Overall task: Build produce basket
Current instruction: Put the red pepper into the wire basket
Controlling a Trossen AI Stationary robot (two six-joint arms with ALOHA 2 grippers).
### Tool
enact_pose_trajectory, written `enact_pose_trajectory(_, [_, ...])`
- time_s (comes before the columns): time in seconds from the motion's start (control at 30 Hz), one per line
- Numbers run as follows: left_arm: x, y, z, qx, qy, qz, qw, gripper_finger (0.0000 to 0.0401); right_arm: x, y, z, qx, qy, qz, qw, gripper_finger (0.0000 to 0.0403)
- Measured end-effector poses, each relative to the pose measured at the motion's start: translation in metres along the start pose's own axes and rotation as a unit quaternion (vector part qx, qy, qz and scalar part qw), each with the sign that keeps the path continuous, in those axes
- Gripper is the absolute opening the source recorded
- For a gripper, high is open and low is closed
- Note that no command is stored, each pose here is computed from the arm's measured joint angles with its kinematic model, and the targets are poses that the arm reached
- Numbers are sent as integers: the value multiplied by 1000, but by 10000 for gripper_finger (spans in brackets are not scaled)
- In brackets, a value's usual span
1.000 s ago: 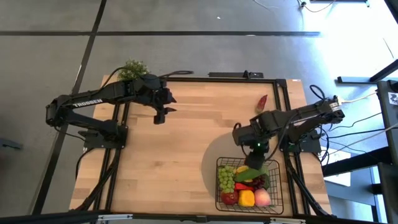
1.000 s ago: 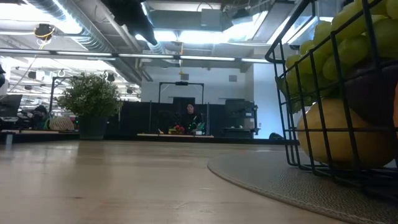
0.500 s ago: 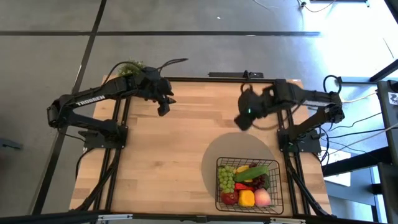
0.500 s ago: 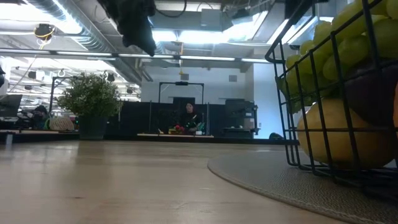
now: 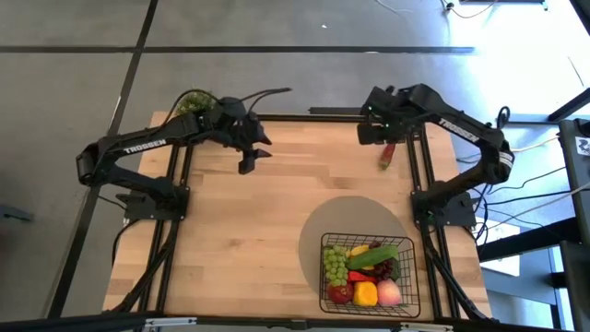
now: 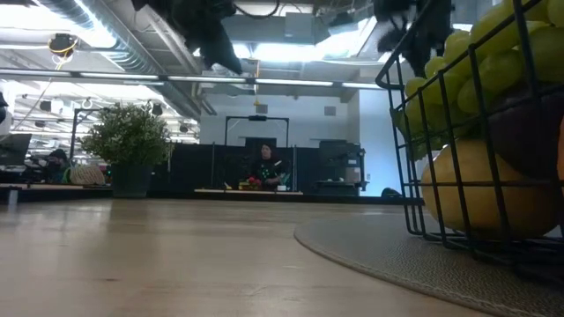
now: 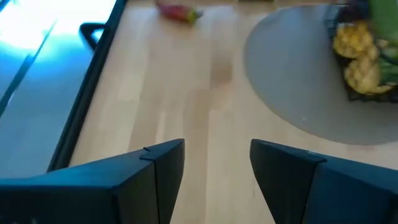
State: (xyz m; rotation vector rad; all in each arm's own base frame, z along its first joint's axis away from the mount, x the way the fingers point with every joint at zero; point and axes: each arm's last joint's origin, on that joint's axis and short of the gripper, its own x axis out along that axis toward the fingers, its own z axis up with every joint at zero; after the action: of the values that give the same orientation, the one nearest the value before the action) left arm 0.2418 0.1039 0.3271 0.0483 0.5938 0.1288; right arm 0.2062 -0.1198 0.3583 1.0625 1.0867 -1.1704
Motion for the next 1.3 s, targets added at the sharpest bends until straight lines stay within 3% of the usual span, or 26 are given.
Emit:
enact_pose_trajectory(0.2, [-2, 5, 6, 26, -41, -12, 999, 172, 45, -24, 19, 91, 32, -60, 993, 117])
enact_pose_trajectory(0.43, [-3, 11, 5, 30, -46, -2, 999, 172, 99, -39, 30, 157, 67, -32, 985, 117])
enact_pose_trajectory(0.63, [6, 17, 6, 48, -73, -59, 994, 172, 129, -56, 32, 204, 70, -41, 976, 117])
enact_pose_trajectory(1.0, [22, 22, 1, 42, -57, -61, 996, 172, 139, -64, 35, 240, 45, -57, 968, 117])
enact_pose_trajectory(1.3, [20, 30, 7, 49, -76, 6, 996, 172, 139, -63, 36, 240, 40, -51, 969, 117])
